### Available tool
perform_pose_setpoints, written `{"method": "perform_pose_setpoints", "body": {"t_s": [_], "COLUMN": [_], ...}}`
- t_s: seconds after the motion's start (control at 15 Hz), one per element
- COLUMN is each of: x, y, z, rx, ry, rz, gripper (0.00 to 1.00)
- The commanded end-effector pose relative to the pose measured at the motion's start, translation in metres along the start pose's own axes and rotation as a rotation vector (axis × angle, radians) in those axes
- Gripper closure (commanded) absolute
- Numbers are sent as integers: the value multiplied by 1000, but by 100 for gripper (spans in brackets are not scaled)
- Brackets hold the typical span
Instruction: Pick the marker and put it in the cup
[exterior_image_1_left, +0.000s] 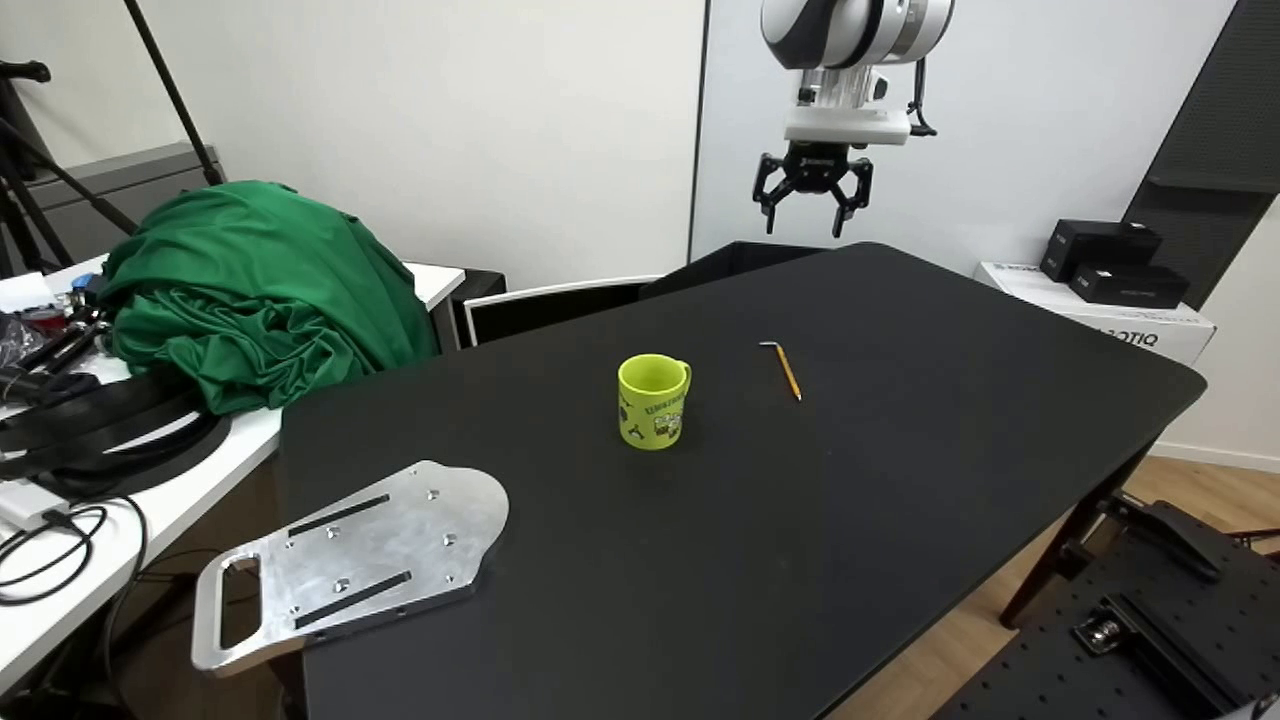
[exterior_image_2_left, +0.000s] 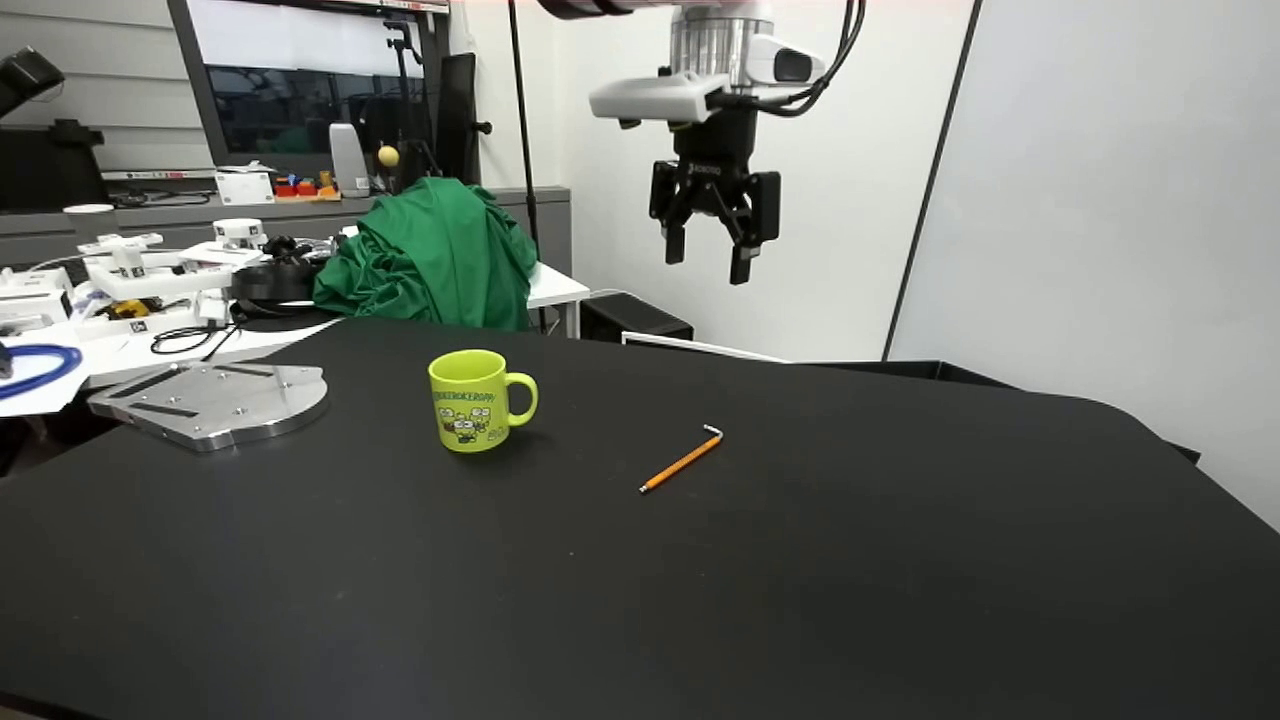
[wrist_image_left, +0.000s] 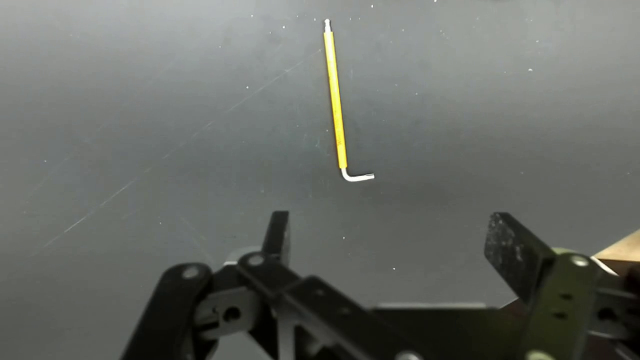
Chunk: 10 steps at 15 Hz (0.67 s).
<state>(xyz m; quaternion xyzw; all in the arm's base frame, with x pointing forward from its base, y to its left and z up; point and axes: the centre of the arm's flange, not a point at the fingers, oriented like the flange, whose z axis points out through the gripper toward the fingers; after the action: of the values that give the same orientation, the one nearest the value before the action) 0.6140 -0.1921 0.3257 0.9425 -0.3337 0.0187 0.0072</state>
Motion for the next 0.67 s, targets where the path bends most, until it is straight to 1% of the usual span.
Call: {"method": "perform_pose_setpoints", "body": {"t_s": [0.0, 0.07, 0.27, 0.47, 0.6], "x": [0, 2, 9, 11, 9], "y": [0, 2, 10, 22, 28], "z": [0, 12, 48, 92, 116], "rx": [0, -24, -64, -126, -141], "ry": [0, 28, 30, -20, -49], "rz": [0, 27, 51, 73, 82], "gripper": [0, 0, 0, 0, 0]}}
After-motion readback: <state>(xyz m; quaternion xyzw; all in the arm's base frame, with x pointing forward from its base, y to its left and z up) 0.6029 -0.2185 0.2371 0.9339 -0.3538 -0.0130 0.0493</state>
